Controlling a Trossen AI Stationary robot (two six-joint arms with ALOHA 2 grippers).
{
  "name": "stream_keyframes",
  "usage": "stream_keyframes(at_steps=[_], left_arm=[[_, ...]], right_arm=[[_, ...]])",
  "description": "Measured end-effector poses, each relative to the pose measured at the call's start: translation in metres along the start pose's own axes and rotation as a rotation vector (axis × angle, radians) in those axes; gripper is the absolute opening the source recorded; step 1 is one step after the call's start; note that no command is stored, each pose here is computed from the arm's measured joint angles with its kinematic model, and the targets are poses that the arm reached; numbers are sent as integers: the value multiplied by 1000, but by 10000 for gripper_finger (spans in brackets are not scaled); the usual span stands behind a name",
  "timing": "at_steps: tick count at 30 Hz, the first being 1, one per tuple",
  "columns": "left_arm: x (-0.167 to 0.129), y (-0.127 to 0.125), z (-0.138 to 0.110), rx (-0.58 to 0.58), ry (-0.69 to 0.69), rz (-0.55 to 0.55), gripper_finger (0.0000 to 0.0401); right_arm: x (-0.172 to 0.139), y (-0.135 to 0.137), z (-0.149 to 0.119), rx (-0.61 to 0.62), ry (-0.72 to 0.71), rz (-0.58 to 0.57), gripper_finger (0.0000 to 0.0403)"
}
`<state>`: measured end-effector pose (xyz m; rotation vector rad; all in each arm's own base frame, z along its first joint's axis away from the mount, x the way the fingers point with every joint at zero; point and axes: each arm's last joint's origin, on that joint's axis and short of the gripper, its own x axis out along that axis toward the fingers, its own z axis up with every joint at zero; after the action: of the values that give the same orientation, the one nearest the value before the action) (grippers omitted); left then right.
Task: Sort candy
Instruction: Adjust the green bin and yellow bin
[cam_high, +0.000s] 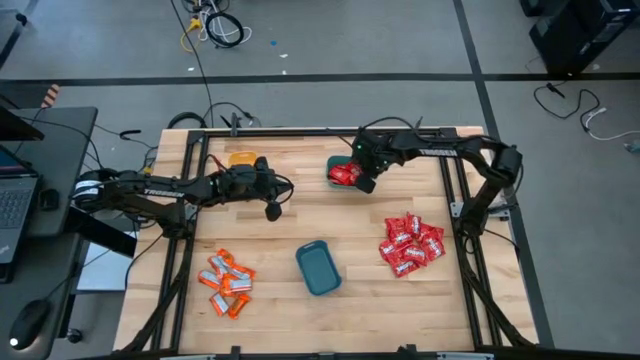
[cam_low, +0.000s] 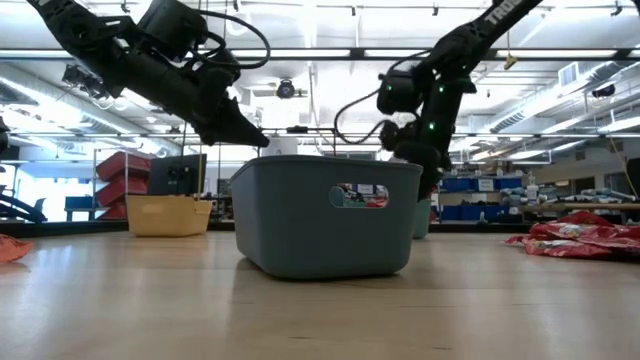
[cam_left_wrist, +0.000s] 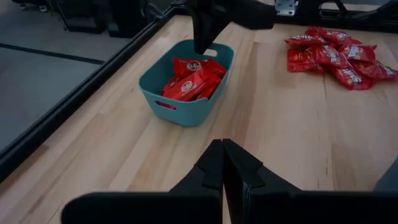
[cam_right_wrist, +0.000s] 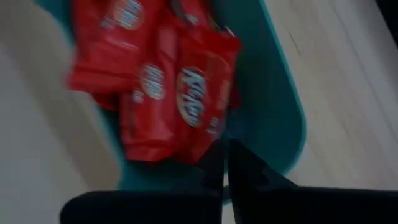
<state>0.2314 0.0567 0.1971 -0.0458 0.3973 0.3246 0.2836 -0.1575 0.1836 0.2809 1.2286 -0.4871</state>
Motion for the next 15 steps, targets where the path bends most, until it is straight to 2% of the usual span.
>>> stream_keyframes(at_steps=[5, 9, 12, 15], left_arm=[[0, 0, -1, -10, 6, 0, 2], [0, 0, -2, -5, 63, 2, 2], [0, 0, 4, -3, 132, 6, 1], [-3, 3, 15, -69, 220, 102, 1]], right_arm=[[0, -13, -6, 54, 56, -115, 28], [-5, -24, -9, 73, 73, -197, 13], [-15, -28, -11, 79, 62, -208, 3], [-35, -29, -11, 79, -4, -218, 2]])
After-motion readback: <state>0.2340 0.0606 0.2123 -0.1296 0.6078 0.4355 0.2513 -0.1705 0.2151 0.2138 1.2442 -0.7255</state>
